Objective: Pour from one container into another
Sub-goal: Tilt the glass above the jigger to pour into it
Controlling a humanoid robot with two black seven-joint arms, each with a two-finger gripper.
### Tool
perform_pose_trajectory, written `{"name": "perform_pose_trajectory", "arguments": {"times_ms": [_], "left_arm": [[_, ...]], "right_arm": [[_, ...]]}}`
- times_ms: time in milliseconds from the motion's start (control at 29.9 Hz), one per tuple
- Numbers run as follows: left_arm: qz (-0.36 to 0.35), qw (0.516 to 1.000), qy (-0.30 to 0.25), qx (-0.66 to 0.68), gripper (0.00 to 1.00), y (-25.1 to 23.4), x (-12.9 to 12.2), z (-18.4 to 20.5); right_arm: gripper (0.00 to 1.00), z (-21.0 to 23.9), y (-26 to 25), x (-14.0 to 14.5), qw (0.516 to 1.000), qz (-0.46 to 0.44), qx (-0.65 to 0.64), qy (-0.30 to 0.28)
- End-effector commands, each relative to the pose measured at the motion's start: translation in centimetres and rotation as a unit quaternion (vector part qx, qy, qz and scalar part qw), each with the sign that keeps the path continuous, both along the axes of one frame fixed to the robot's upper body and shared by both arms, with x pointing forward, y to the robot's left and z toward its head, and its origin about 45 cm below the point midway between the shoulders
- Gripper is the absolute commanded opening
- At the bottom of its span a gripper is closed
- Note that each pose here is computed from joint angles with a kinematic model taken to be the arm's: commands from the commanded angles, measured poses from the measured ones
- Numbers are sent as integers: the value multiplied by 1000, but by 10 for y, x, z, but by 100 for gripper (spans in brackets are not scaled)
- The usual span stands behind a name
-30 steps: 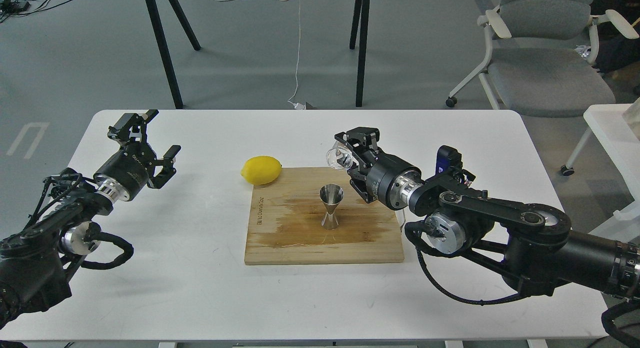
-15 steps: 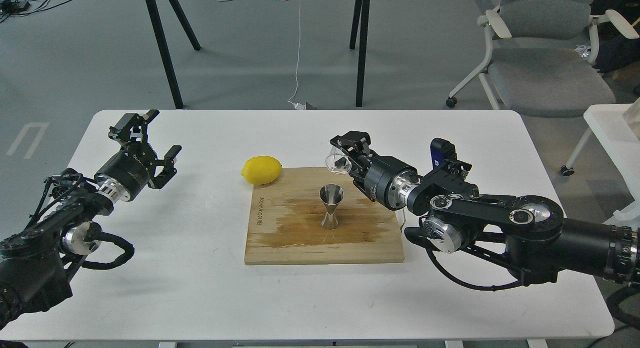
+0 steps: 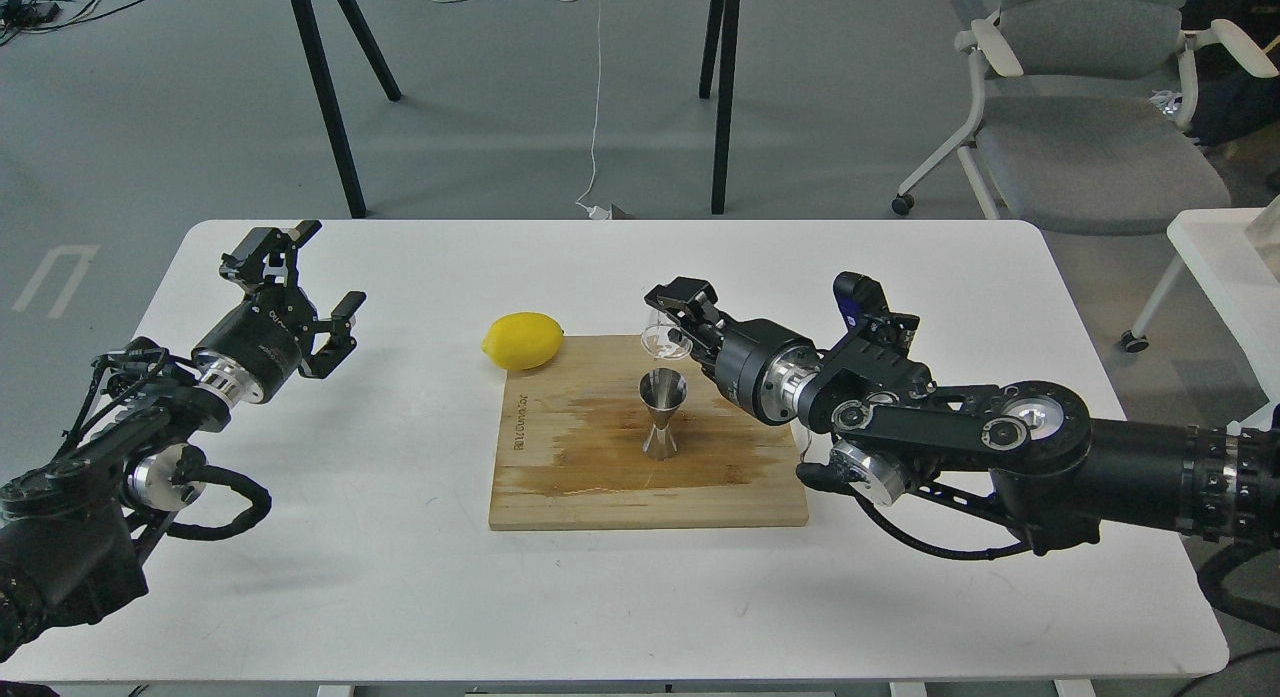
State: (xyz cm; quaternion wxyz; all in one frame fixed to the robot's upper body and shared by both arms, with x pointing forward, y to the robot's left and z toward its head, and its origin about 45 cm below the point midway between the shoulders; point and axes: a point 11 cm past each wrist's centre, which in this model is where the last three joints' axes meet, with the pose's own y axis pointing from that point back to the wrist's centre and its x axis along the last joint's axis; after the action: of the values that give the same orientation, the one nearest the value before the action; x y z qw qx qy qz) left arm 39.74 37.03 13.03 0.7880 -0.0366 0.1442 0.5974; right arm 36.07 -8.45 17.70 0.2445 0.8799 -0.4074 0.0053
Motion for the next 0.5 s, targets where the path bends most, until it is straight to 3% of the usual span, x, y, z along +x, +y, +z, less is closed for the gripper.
{"name": "perform_pose_trajectory", "arguments": {"times_ms": [0, 468], "left_arm": [[0, 1000, -1, 0, 99, 1, 0, 1], [5, 1000, 2, 3, 99, 4, -1, -1]], "right_arm": [[45, -5, 7, -4, 1000, 6, 0, 3], [45, -5, 6, -7, 999, 29, -20, -10]]}}
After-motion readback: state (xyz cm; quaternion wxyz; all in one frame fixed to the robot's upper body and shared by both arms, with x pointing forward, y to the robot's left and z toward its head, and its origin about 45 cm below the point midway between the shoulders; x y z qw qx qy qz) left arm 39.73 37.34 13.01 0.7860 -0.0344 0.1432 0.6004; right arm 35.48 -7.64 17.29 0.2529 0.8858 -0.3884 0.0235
